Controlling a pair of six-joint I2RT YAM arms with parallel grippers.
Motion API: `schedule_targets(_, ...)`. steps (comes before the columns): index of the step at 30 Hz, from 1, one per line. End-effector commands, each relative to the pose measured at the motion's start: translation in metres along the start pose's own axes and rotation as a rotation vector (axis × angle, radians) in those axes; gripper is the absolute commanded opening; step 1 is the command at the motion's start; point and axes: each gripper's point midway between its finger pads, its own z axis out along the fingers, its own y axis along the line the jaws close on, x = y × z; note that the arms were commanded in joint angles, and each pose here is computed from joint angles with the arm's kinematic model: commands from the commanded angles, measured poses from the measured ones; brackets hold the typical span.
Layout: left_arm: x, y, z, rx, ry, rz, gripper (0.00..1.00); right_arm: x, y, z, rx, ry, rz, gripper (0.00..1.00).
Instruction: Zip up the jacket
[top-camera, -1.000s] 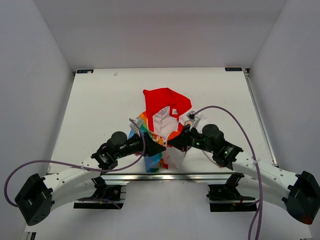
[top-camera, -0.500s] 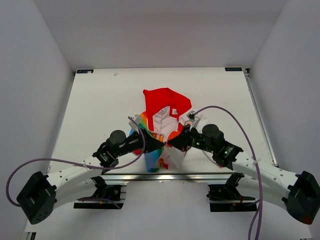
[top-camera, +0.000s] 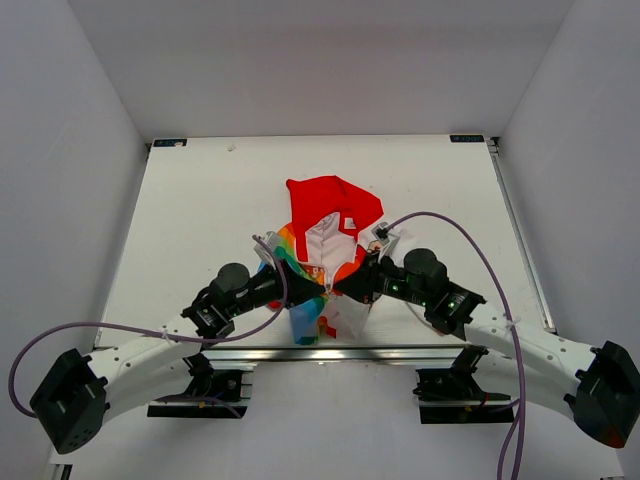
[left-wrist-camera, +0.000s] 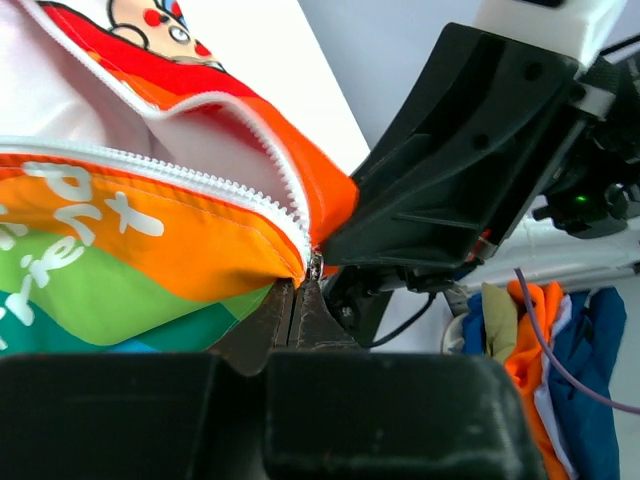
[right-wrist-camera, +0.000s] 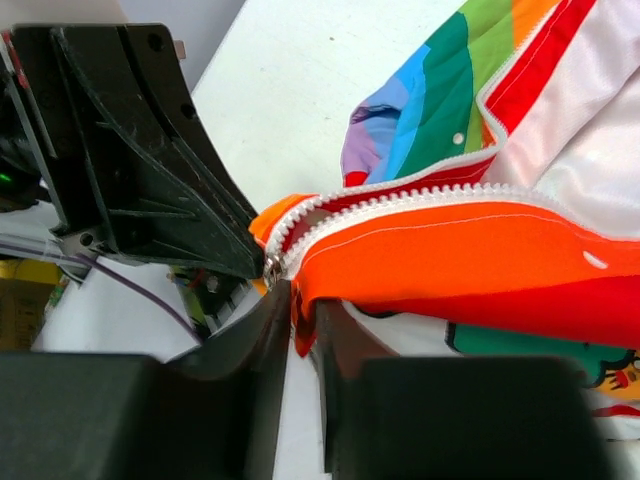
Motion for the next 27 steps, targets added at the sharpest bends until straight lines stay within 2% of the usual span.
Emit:
schedule_targets(1,-0.008,0.005,-0.002,-0.049,-0.029,0.004,0.0,-0.017,0.01,0.003,-0.018,-0.03,-0.031,0.26)
schedule_targets(4,-0.007,0.007,0.0,-0.053,-0.026,-0.025,0.0,-0.015,0.017,0.003,-0.047,-0.008,-0.03,0.48)
schedule_targets(7,-0.004,0.008,0.003,-0.049,-0.024,-0.062,0.0,-0.013,0.019,0.002,-0.055,0.006,-0.019,0.62)
schedule_targets(12,-0.007,0.004,0.003,-0.026,-0.044,-0.087,0.0,-0.007,0.014,-0.009,-0.018,0.017,0.0,0.68)
schedule_targets(16,-0.01,0.003,0.001,-0.029,-0.064,-0.109,0.0,0.004,0.003,-0.02,0.035,0.036,0.022,0.69)
schedule_targets(21,-0.009,0.004,0.0,-0.024,-0.068,-0.12,0.0,0.018,0.023,-0.023,-0.092,0.073,0.036,0.67)
schedule_targets(27,-0.013,0.003,-0.002,-0.029,-0.093,-0.117,0.0,0.022,0.031,-0.008,-0.106,0.078,0.038,0.67)
